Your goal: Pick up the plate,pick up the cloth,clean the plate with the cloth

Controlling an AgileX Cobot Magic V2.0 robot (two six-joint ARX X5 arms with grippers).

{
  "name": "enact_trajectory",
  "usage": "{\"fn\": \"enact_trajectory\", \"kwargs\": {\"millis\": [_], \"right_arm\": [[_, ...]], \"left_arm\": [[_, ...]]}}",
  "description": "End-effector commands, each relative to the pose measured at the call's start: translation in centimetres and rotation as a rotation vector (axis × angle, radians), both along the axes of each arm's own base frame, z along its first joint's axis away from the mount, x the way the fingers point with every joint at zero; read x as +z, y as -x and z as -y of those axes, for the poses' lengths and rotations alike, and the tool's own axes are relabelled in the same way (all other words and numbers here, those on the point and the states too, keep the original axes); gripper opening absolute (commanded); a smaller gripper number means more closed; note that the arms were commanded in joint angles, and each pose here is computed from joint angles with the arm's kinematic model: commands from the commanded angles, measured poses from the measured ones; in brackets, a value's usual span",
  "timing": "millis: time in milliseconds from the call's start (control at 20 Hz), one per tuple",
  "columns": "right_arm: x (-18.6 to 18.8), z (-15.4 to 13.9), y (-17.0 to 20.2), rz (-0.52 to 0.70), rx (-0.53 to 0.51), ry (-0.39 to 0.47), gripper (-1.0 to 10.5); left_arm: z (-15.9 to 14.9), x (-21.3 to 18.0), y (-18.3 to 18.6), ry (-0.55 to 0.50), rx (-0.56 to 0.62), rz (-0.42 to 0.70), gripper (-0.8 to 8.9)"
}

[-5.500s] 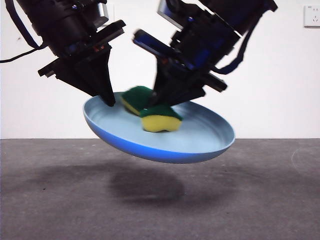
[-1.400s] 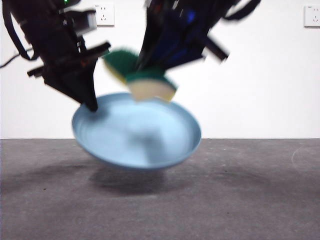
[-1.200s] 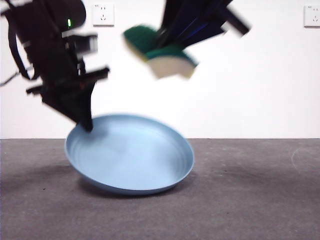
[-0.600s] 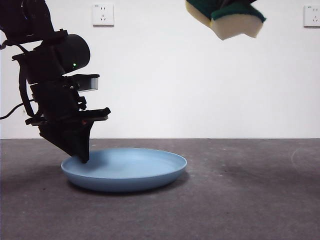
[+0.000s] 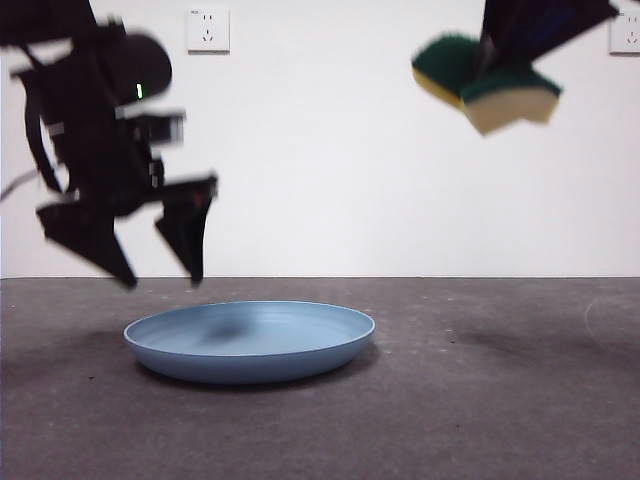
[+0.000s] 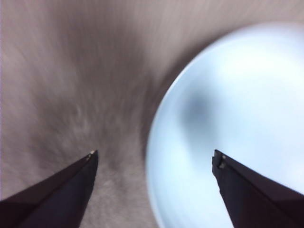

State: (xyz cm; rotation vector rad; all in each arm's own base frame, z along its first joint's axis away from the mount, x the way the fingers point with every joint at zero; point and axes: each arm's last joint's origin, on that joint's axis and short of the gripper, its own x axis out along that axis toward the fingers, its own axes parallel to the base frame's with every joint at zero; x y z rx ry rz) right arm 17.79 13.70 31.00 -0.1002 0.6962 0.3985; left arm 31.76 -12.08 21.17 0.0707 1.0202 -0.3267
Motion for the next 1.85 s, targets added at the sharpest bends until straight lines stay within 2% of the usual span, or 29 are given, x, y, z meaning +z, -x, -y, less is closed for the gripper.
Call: {"fn": "enact_trajectory", "kwargs": {"millis": [50, 200, 300, 400, 800, 1050, 1100, 1150, 1300, 1350, 1850], "right_arm": [[-1.5, 0.0, -1.9, -0.042, -0.044, 0.034, -0.2], [-3.7, 0.0, -4.8, -0.100, -0.082, 0.037, -0.2], [-5.3, 0.1, -6.5, -0.153, -0.087, 0.027, -0.2], [-7.2, 0.1, -7.9, -0.208, -0.105, 0.046, -0.2], [-13.8, 0.0, -11.0, -0.371, -0.132, 0.155, -0.2], [-15.0, -0.2, -11.3, -0.393, -0.120, 0.179, -0.1], [-15.0, -0.2, -11.3, -0.392, -0.119, 0.179, 0.5], [-15.0, -0.1, -11.3, -0.394, -0.119, 0.179, 1.8], [-15.0, -0.1, -11.3, -0.399, -0.120, 0.182, 6.4], [-15.0, -0.1, -11.3, -0.400, -0.120, 0.184, 6.8], [-14.9, 0.0, -11.0, -0.422, -0.120, 0.199, 7.0]], "left_arm": [[0.3, 2.8, 1.3, 0.058, 0.011, 0.079, 4.02], [0.5, 6.1, 3.3, 0.093, -0.006, 0.212, 4.01], [0.5, 7.1, 5.1, 0.087, 0.010, 0.316, 4.00], [0.1, 7.3, 7.0, 0.093, 0.013, 0.369, 4.00], [-3.0, 6.9, 14.1, 0.160, 0.020, 0.448, 4.00], [-4.1, 7.0, 16.1, 0.158, 0.029, 0.424, 4.00], [-4.1, 7.1, 16.3, 0.158, 0.029, 0.425, 4.00], [-4.2, 7.0, 16.3, 0.156, 0.029, 0.421, 4.00], [-4.2, 6.9, 16.4, 0.146, 0.028, 0.401, 4.00], [-4.2, 6.8, 16.5, 0.142, 0.027, 0.394, 4.00], [-4.0, 6.6, 16.7, 0.134, 0.008, 0.372, 4.00]]}}
